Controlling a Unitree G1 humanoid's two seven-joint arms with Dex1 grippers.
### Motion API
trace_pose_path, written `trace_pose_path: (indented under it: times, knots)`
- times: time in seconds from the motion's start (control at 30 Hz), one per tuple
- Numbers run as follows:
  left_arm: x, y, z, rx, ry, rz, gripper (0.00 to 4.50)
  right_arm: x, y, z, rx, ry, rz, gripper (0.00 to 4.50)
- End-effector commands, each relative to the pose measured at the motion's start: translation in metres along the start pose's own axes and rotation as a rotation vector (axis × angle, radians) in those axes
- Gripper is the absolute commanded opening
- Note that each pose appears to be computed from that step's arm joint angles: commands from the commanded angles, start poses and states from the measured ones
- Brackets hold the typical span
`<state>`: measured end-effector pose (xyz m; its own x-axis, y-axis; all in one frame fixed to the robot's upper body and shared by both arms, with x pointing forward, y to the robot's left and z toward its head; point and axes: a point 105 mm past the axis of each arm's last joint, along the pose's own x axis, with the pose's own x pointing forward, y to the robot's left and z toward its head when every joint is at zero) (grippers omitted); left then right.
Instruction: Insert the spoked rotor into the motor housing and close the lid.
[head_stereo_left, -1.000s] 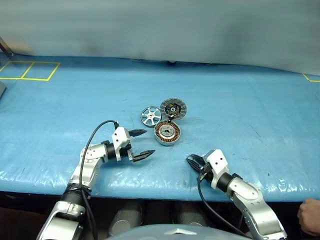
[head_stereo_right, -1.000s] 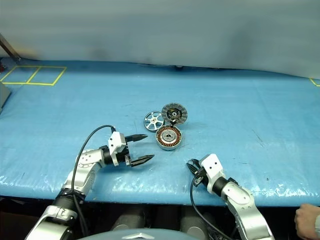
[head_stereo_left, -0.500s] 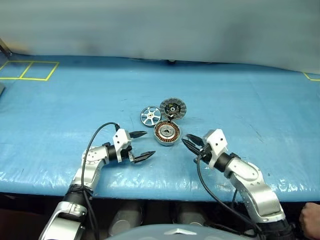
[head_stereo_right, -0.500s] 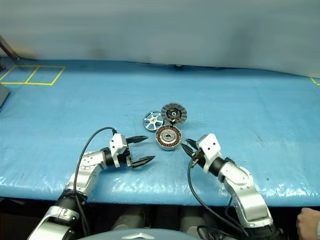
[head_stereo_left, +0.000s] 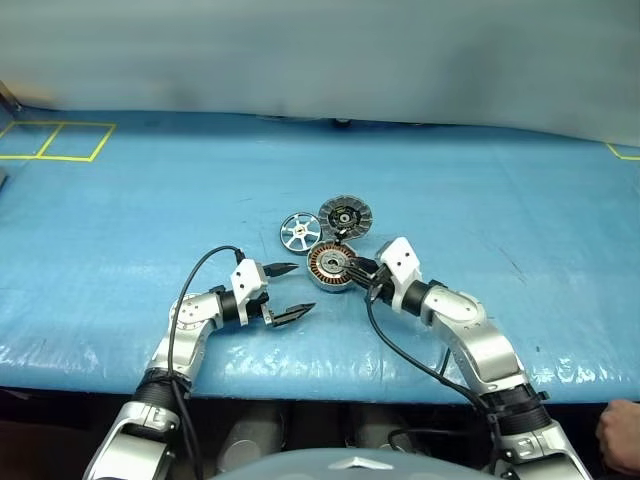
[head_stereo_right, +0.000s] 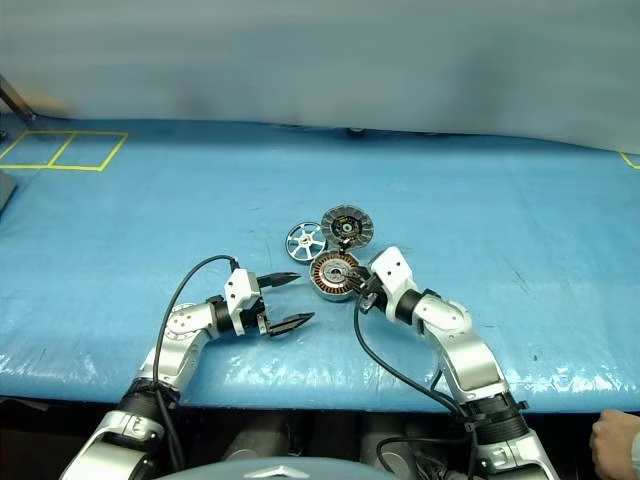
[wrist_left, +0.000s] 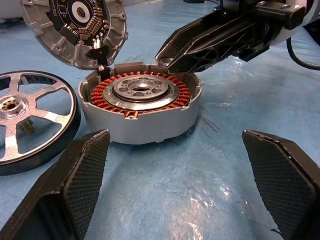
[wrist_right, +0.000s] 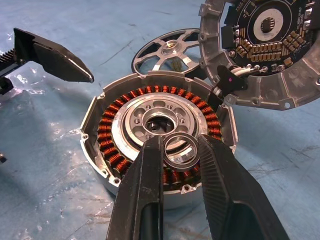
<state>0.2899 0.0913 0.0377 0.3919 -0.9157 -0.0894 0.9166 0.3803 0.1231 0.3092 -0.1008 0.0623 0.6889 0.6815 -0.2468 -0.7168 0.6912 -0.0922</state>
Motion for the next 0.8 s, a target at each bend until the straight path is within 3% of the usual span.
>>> trace_pose_path:
  times: [0.03, 0.8]
  knots:
    - [0.001, 0.001, 0.005, 0.019, -0.022, 0.009, 4.50, 0.006, 0.000, 0.013, -0.032, -0.042, 0.014, 0.65]
    - [0.001, 0.002, 0.004, 0.021, -0.023, 0.023, 4.50, 0.027, 0.009, 0.019, -0.038, -0.059, 0.072, 0.65]
